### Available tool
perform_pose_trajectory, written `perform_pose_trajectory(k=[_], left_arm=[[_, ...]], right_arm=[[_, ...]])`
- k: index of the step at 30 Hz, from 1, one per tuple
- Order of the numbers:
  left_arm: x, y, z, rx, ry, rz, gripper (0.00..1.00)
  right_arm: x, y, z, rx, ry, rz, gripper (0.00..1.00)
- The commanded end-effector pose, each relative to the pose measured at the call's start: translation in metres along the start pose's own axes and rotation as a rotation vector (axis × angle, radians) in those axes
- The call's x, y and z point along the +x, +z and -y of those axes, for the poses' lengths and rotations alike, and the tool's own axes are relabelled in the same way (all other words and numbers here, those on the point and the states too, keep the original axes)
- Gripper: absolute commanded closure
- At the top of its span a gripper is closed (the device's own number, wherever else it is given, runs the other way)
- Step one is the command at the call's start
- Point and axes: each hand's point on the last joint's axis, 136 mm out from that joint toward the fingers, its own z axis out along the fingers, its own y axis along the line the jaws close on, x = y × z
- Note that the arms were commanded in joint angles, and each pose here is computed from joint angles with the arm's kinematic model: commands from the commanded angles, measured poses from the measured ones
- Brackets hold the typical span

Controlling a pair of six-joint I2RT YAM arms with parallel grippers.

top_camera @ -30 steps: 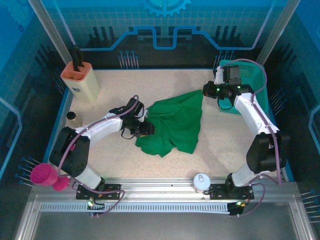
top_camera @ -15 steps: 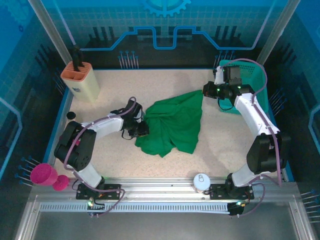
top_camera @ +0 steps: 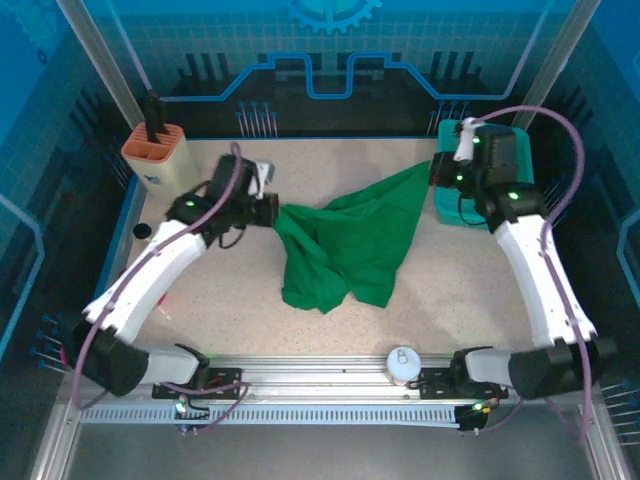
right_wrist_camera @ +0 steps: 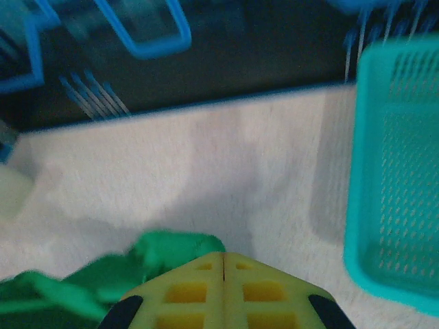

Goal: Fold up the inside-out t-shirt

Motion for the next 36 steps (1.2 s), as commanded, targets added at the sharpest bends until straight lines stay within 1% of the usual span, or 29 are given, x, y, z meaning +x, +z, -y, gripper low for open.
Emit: perform_pose_trajectory(k=[1, 2, 4, 6, 7, 8, 9, 11, 12, 13, 15, 17, 19, 21, 22, 23, 25, 27, 29, 30, 32, 34, 36], left_arm=[[-0.039, -0.076, 0.006, -0.033, 0.331, 0.181, 1.0], [-0.05, -0.099, 0.016, -0.008, 0.385, 0.261, 1.0], [-0.067, -0.153, 0.037, 0.046, 0.468, 0.451, 1.0], [-0.072, -0.203, 0.054, 0.136, 0.499, 0.608, 1.0], [-0.072, -0.223, 0.06, 0.174, 0.508, 0.665, 1.0], [-0.072, -0.242, 0.065, 0.209, 0.509, 0.714, 1.0], [-0.074, -0.254, 0.068, 0.228, 0.504, 0.738, 1.0], [-0.074, -0.26, 0.073, 0.25, 0.531, 0.728, 1.0], [-0.075, -0.252, 0.074, 0.242, 0.558, 0.699, 1.0], [-0.078, -0.243, 0.072, 0.218, 0.577, 0.674, 1.0], [-0.088, -0.211, 0.06, 0.116, 0.589, 0.609, 1.0], [-0.101, -0.184, 0.046, 0.021, 0.591, 0.577, 1.0], [-0.113, -0.161, 0.029, -0.037, 0.557, 0.55, 1.0], [-0.124, -0.141, 0.012, -0.046, 0.484, 0.536, 1.0], [-0.13, -0.132, 0.001, -0.052, 0.441, 0.535, 1.0], [-0.137, -0.121, -0.009, -0.09, 0.423, 0.528, 1.0], [-0.146, -0.095, -0.022, -0.148, 0.469, 0.488, 1.0], [-0.158, -0.072, -0.036, -0.151, 0.455, 0.44, 1.0], [-0.172, -0.066, -0.044, -0.146, 0.423, 0.422, 1.0], [-0.182, -0.067, -0.044, -0.154, 0.43, 0.429, 1.0], [-0.203, -0.082, -0.039, -0.155, 0.45, 0.484, 1.0], [-0.224, -0.102, -0.033, -0.156, 0.461, 0.549, 1.0], [-0.238, -0.121, -0.027, -0.147, 0.474, 0.584, 1.0]], right_arm=[[-0.063, -0.087, -0.014, 0.008, -0.073, 0.241, 1.0], [-0.072, -0.11, -0.022, -0.024, -0.095, 0.291, 1.0], [-0.088, -0.167, -0.043, -0.112, -0.16, 0.398, 1.0], [-0.094, -0.218, -0.06, -0.19, -0.202, 0.477, 1.0], [-0.096, -0.241, -0.066, -0.219, -0.212, 0.516, 1.0], [-0.098, -0.263, -0.072, -0.249, -0.223, 0.557, 1.0], [-0.1, -0.281, -0.076, -0.27, -0.224, 0.595, 1.0], [-0.105, -0.296, -0.079, -0.287, -0.222, 0.631, 1.0], [-0.108, -0.294, -0.081, -0.292, -0.226, 0.63, 1.0], [-0.112, -0.284, -0.079, -0.275, -0.219, 0.62, 1.0], [-0.121, -0.253, -0.071, -0.223, -0.196, 0.581, 1.0], [-0.128, -0.216, -0.061, -0.158, -0.18, 0.536, 1.0], [-0.136, -0.177, -0.053, -0.107, -0.181, 0.496, 1.0], [-0.141, -0.133, -0.048, -0.074, -0.186, 0.452, 1.0], [-0.142, -0.114, -0.047, -0.07, -0.185, 0.429, 1.0], [-0.145, -0.092, -0.047, -0.069, -0.181, 0.398, 1.0], [-0.15, -0.057, -0.052, -0.094, -0.169, 0.353, 1.0], [-0.157, -0.026, -0.062, -0.149, -0.148, 0.321, 1.0], [-0.168, -0.006, -0.07, -0.189, -0.136, 0.317, 1.0], [-0.175, -0.001, -0.073, -0.201, -0.135, 0.328, 1.0], [-0.19, 0.0, -0.074, -0.205, -0.126, 0.359, 1.0], [-0.206, -0.014, -0.075, -0.224, -0.104, 0.403, 1.0], [-0.22, -0.038, -0.075, -0.248, -0.08, 0.455, 1.0]])
